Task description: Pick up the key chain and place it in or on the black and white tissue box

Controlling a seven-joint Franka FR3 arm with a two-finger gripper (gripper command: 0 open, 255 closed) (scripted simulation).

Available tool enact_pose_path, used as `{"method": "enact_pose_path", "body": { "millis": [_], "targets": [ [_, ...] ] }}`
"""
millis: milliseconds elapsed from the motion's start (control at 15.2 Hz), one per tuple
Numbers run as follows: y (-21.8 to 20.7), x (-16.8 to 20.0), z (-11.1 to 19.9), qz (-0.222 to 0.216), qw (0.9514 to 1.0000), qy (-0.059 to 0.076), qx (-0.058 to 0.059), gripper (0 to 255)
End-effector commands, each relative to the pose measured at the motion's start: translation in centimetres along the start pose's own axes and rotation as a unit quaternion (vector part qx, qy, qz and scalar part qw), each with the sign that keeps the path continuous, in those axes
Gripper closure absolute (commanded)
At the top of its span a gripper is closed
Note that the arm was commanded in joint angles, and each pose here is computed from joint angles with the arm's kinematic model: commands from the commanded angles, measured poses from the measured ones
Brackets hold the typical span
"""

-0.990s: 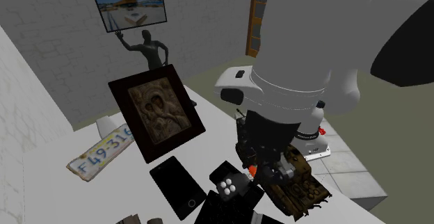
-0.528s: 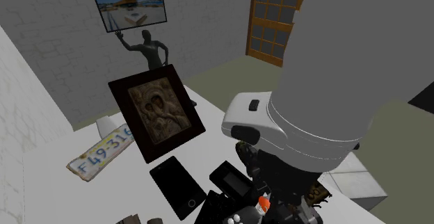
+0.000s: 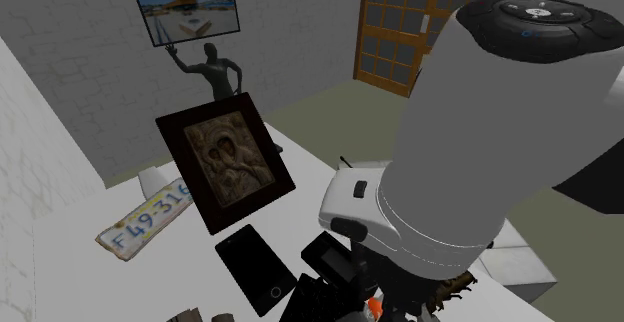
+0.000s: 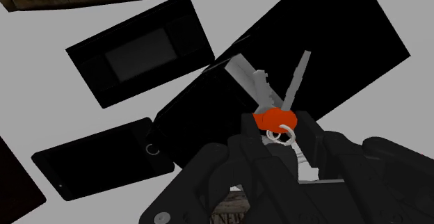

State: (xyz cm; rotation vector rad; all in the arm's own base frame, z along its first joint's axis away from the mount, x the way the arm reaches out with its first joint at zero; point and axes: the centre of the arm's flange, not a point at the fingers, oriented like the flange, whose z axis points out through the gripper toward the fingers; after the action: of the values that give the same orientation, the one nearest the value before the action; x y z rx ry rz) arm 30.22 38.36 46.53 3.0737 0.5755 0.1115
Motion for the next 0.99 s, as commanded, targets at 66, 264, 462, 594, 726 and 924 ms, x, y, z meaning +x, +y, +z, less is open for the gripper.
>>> {"method": "enact_pose_path", "body": {
  "millis": [66,264,462,594,726,924],
  "targets": [
    [0.0,-0.1,1.6,0.0,1.0,0.0,0.0,255],
    [0.0,-0.2,2.8,0.0,1.0,0.0,0.0,255],
    [0.0,-0.2,2.8,0.0,1.0,0.0,0.0,255],
    [0.0,-0.2,2.8,0.0,1.0,0.0,0.0,255],
    [0.0,-0.2,2.8,0.0,1.0,0.0,0.0,0],
    [0.0,-0.2,2.8,0.0,1.0,0.0,0.0,0]
  ]
}}
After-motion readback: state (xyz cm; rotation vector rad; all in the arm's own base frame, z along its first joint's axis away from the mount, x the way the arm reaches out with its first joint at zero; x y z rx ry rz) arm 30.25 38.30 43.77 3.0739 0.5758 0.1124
